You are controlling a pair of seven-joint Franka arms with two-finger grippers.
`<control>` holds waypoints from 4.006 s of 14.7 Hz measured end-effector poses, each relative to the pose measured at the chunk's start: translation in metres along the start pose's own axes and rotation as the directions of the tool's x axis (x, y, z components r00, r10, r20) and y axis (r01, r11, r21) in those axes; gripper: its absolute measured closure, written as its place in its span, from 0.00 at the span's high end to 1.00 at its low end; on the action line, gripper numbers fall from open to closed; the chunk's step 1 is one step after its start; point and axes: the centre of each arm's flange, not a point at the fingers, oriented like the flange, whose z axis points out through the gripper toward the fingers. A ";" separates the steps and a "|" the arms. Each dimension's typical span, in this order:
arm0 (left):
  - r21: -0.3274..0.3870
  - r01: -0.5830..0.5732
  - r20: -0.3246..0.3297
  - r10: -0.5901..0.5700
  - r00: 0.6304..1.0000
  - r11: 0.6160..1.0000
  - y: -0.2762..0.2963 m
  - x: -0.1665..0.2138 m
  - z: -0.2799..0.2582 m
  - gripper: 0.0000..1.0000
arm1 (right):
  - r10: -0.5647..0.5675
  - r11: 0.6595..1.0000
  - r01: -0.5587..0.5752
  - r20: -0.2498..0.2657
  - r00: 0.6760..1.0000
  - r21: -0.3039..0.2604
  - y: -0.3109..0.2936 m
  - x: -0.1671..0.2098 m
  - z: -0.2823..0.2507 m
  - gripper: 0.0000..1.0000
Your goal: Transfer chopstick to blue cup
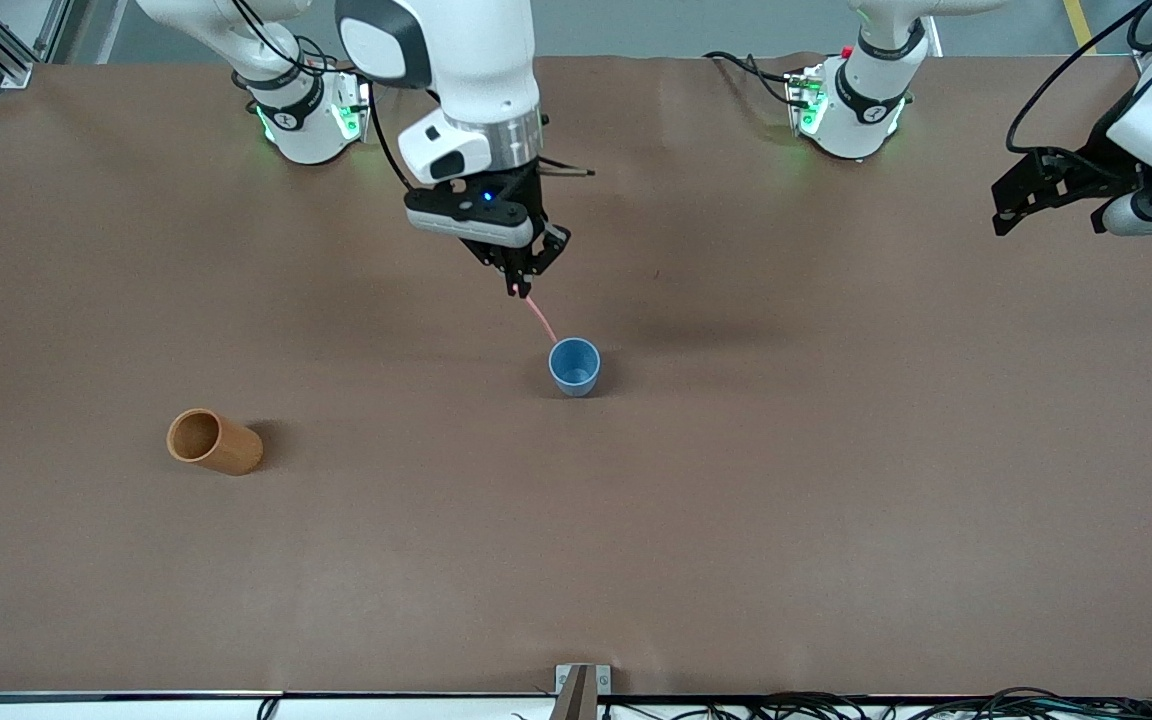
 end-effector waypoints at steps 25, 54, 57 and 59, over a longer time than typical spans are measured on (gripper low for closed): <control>0.001 0.039 0.024 -0.039 0.999 0.999 -0.031 0.006 0.026 1.00 | -0.099 0.994 0.101 0.056 0.994 -0.035 -0.013 -0.031 0.129 0.28; 0.002 0.015 0.033 -0.015 0.999 1.000 -0.025 0.004 0.025 1.00 | -0.144 0.968 0.206 0.351 0.925 -0.146 0.362 0.258 -0.127 1.00; 0.002 0.016 0.032 -0.016 0.999 1.000 -0.026 0.004 0.025 1.00 | -0.172 0.970 0.224 0.391 0.904 -0.091 0.398 0.266 -0.144 1.00; 0.002 0.016 0.031 -0.016 0.999 1.000 -0.026 0.004 0.024 1.00 | -0.181 0.970 0.230 0.395 0.901 -0.079 0.419 0.270 -0.150 1.00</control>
